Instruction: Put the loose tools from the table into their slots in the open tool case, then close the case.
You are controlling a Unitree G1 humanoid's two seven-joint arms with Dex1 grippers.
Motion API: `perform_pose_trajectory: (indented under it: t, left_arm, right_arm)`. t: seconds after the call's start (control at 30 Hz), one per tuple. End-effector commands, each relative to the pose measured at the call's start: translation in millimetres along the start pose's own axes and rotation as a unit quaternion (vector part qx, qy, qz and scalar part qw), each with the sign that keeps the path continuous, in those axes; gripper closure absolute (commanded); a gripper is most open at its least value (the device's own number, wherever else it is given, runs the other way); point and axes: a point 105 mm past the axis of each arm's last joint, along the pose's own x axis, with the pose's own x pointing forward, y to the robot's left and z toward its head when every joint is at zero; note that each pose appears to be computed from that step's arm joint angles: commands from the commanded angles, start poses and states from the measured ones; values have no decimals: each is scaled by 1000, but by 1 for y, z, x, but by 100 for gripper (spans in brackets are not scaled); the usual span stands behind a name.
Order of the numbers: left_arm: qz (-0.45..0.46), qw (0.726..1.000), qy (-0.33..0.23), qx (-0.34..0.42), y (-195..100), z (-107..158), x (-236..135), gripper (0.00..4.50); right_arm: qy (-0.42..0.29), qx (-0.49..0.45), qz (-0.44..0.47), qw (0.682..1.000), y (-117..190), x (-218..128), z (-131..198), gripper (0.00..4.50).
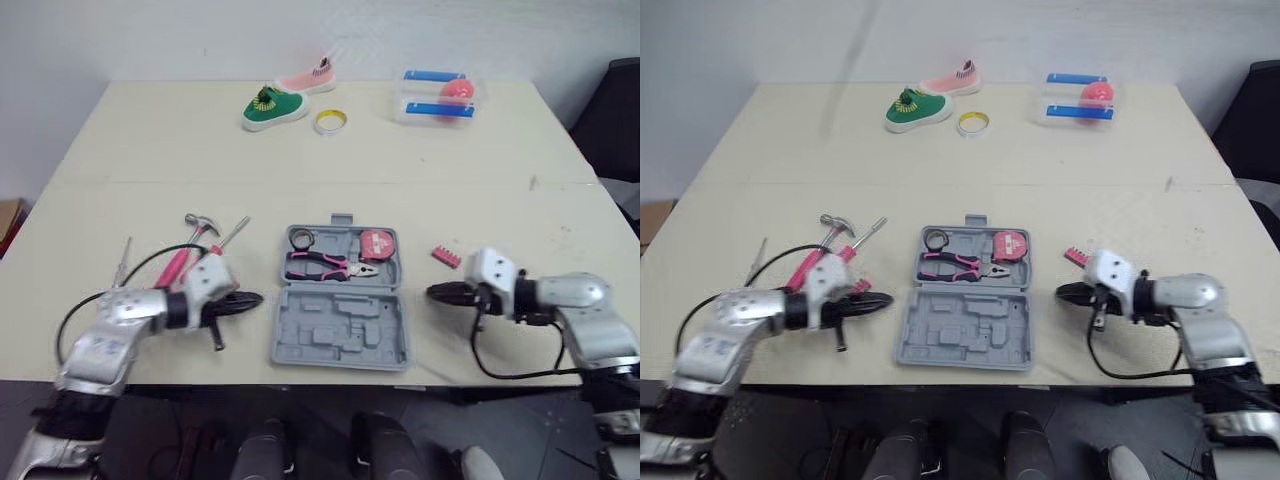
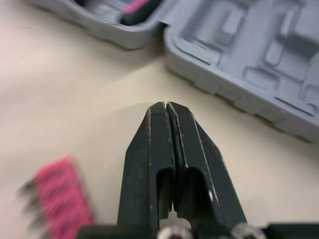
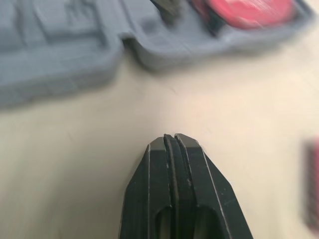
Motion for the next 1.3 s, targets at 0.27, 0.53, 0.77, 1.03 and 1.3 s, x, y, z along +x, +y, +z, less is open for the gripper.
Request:
perform_pose_trajectory:
  t: [0.27, 0.53, 0.77, 1.03, 1.3]
  left_arm:
    - [336, 939, -55, -52, 59, -20, -174, 211]
    - [545, 830, 31, -115, 58, -76, -305, 1]
    - [526, 841, 27, -120, 55, -81, -301, 1]
    - [369, 925, 3, -88, 56, -48, -215, 1]
    - [352, 923, 40, -154, 67, -46, -168, 1]
  right_arm:
    - [-65, -1, -139, 988, -7, -101, -15, 39]
    - [-7, 25, -245, 969, -10, -154, -68, 0]
    - [-43, 10, -235, 971, -9, -145, -66, 0]
    - [-163, -16, -150, 975, -8, -89, -19, 0]
    - [-267, -42, -78, 960, 8, -51, 36, 0]
